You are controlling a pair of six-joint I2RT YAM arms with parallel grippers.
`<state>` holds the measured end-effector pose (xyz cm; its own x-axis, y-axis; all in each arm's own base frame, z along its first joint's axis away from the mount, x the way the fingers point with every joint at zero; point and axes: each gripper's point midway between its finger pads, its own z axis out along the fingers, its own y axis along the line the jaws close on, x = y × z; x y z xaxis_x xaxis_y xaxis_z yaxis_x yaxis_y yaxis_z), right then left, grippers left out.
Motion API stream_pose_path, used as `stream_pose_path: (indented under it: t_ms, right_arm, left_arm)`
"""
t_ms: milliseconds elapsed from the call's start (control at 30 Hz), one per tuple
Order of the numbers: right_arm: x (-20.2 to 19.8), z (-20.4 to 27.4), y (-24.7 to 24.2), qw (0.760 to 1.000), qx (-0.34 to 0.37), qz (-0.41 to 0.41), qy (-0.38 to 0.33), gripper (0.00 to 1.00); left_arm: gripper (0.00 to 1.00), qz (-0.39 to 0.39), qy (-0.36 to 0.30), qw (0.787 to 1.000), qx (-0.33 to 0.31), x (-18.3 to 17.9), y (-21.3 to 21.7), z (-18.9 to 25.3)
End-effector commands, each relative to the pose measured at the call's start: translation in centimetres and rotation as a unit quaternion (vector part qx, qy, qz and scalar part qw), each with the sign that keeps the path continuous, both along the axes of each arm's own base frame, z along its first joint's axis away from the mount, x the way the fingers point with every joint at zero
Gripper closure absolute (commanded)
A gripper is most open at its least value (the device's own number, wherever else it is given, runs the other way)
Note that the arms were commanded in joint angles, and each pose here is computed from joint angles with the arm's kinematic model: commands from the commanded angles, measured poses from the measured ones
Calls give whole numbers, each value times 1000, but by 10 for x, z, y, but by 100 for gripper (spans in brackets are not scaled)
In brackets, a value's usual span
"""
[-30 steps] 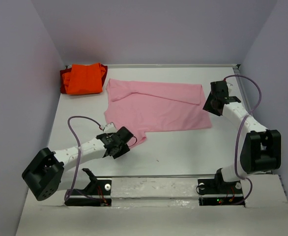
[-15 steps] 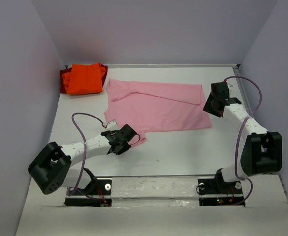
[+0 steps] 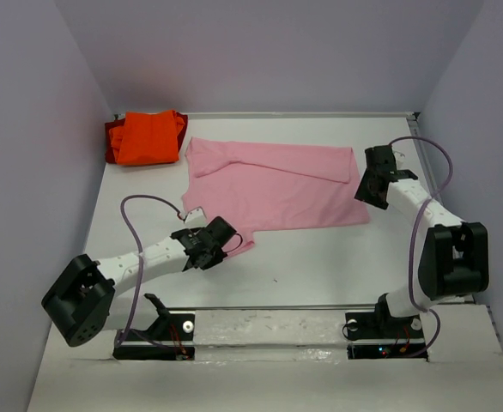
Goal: Fold and stack the t-shirts
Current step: Fold the tshirt
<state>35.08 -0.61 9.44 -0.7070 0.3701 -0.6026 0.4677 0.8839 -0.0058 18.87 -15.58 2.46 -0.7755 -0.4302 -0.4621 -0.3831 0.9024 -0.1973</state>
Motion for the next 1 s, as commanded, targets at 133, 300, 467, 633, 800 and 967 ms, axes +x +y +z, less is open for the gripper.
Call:
stream_pose_path:
  t_ms: [133,300,467,633,800,967]
  right_arm:
    - [-24,-20,-7,998,-15,-20,59,48]
    - [-41,-46,-2,995,-1,-21,98,49]
    - [-49,-62,2,993,10,-16,120,50]
    - [-51,-72,-1,991,2,-20,131,50]
    - [-46,-74,-3,991,-7,-20,131,51]
    - [-40,-67,-1,993,0,-16,120,52]
  left_arm:
    - [100,-17,-49,999,-12,9,0,27]
    - [100,-20,-55,998,-26,5,1,27]
    - [100,-22,-63,997,-34,6,-1,32]
    - [100,-24,-69,997,-39,10,-5,39]
    - [100,-26,-68,996,-43,10,-7,41]
    - [100,-26,-70,996,-42,10,-6,43]
